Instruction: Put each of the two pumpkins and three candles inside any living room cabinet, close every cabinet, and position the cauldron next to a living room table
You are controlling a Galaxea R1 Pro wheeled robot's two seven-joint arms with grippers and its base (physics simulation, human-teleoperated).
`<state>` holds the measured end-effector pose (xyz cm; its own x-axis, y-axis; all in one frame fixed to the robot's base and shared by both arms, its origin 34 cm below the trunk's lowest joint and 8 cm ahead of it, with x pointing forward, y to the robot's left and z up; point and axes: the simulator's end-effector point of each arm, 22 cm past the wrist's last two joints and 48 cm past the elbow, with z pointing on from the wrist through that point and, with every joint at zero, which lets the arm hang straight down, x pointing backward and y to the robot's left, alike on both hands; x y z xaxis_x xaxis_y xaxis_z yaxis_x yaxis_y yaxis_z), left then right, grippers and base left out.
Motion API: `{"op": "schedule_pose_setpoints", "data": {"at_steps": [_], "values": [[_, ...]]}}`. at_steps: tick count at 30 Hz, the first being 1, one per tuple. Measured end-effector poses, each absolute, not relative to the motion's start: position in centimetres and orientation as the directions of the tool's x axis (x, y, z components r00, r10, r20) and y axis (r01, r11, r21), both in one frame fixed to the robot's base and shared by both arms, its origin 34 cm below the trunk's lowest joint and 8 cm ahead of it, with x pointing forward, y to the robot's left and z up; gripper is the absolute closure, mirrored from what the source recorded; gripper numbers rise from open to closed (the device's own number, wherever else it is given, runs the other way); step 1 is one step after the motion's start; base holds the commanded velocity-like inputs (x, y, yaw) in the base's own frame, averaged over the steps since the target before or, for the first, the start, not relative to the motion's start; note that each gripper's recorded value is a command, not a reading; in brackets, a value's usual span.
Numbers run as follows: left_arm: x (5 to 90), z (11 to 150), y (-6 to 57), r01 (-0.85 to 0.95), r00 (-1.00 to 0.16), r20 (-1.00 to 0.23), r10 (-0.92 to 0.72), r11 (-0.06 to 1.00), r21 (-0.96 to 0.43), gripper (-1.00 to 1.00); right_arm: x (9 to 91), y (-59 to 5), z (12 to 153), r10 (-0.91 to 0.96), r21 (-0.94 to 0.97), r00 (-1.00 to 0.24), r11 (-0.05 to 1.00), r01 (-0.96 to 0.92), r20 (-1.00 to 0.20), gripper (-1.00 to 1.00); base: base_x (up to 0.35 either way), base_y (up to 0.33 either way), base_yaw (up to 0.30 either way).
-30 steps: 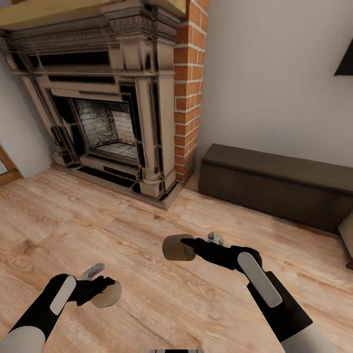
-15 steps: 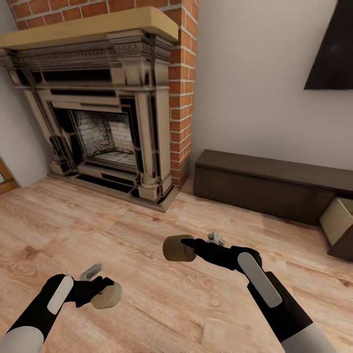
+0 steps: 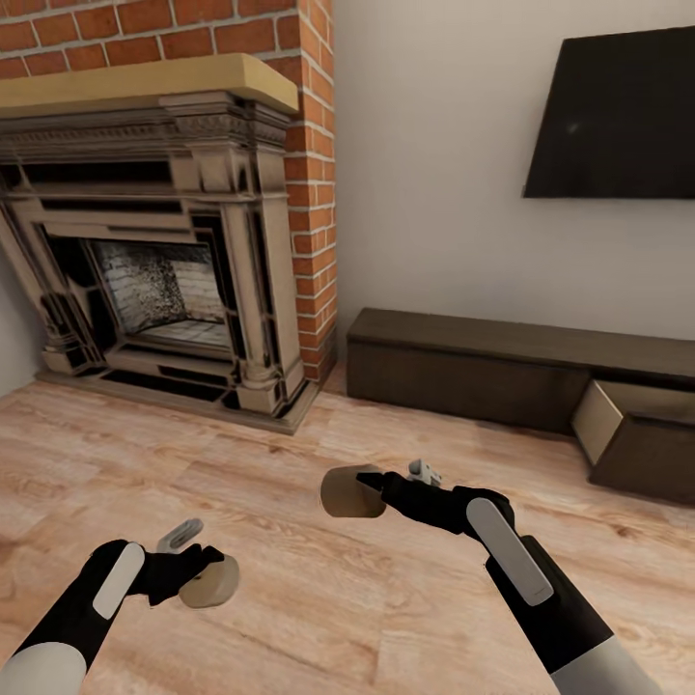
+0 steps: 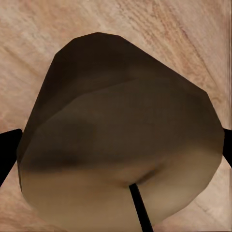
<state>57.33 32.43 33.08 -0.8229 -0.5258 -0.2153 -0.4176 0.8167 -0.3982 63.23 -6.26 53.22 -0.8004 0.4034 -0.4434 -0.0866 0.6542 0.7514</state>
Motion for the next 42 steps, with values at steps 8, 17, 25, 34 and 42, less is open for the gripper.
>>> {"op": "schedule_pose_setpoints", "data": {"at_steps": [8, 17, 25, 34, 42], "values": [[57.8, 34.5, 32.5, -0.407, -0.817, -0.237, -0.526, 0.817, -0.409, 1.0, 63.1, -6.3, 54.7, 0.404, 0.748, -0.789, 0.655, -0.104, -0.463, 1.0, 0.0, 0.0, -0.257], [58.2, 36.0, 32.5, -0.396, -0.809, -0.26, -0.527, 0.816, -0.42, 1.0, 62.9, -6.7, 54.7, 0.407, 0.743, -0.79, 0.663, -0.09, -0.459, 1.0, 0.0, 0.0, -0.236], [58.5, 37.2, 32.5, -0.388, -0.803, -0.277, -0.528, 0.815, -0.431, 1.0, 62.8, -7.1, 55.4, 0.403, 0.728, -0.784, 0.679, -0.089, -0.472, 1.0, -0.006, 0.001, -0.131], [58.7, 38.3, 32.8, -0.388, -0.8, -0.281, -0.531, 0.814, -0.432, 1.0, 62.8, -7.9, 54.9, 0.404, 0.709, -0.793, 0.703, -0.049, -0.456, 1.0, -0.091, 0.065, -0.006], [58.6, 37.7, 32.9, -0.394, -0.802, -0.273, -0.531, 0.814, -0.426, 1.0, 62.7, -8.2, 53.2, 0.408, 0.707, -0.806, 0.707, -0.019, -0.43, 1.0, -0.006, 0.009, 0.0]]}}
